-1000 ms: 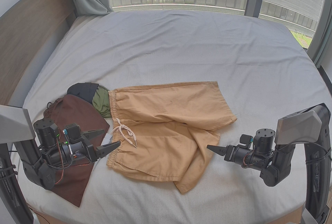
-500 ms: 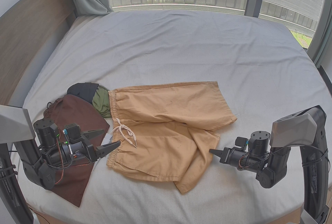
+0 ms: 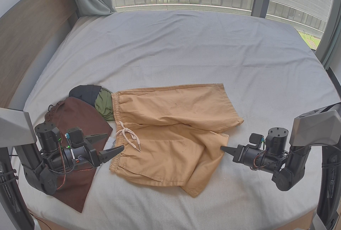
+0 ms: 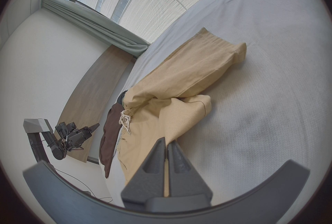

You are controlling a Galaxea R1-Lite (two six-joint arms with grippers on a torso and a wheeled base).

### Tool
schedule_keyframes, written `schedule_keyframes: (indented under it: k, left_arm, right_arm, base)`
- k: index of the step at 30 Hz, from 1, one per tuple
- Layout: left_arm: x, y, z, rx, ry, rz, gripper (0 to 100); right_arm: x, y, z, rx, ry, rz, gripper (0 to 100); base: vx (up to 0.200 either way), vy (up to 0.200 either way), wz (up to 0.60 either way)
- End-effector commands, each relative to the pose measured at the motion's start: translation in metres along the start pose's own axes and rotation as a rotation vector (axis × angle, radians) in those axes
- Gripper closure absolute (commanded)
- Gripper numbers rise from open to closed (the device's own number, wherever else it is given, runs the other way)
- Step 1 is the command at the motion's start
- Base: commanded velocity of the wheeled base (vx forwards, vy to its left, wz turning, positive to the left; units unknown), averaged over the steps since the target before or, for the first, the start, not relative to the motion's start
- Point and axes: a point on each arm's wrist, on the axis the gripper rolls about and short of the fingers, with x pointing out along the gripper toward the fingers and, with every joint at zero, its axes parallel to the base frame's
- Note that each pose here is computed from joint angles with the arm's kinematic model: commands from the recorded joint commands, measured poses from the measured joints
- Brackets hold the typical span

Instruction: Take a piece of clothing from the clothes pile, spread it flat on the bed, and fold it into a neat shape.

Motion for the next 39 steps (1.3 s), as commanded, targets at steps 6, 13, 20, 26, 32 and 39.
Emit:
schedule_keyframes:
  k: [6,13,20,26,32,39]
  left_arm:
    - [0.000,0.000,-0.001,-0.003,0.003,-0.001,0]
    - [0.001,-0.001,-0.002,-0.004,0.006,-0.005,0]
    - [0.000,-0.002,-0.003,-0.009,0.010,-0.012,0]
    - [0.000,-0.001,-0.002,-0.011,0.010,-0.011,0]
    - [-0.001,-0.001,-0.002,-0.011,0.009,-0.009,0]
    - [0.000,-0.001,-0.003,-0.012,0.011,-0.011,0]
  right_arm:
    - [0.008,0.008,0.000,-0.024,-0.001,0.037,100]
    - [0.035,0.010,-0.007,-0.062,0.002,0.086,100]
    - [0.052,0.012,-0.015,-0.104,0.011,0.117,100]
    - [0.073,0.012,-0.015,-0.148,-0.012,0.151,100]
    - [0.089,0.012,-0.018,-0.161,-0.021,0.180,100]
    - [0.095,0.016,-0.026,-0.171,-0.009,0.197,100]
  base:
    - [0.000,0.000,0.00]
    - [0.000,0.000,0.00]
    - [0.000,0.000,0.00]
    - [0.000,0.000,0.00]
    - [0.000,0.000,0.00]
    - [0.000,0.000,0.00]
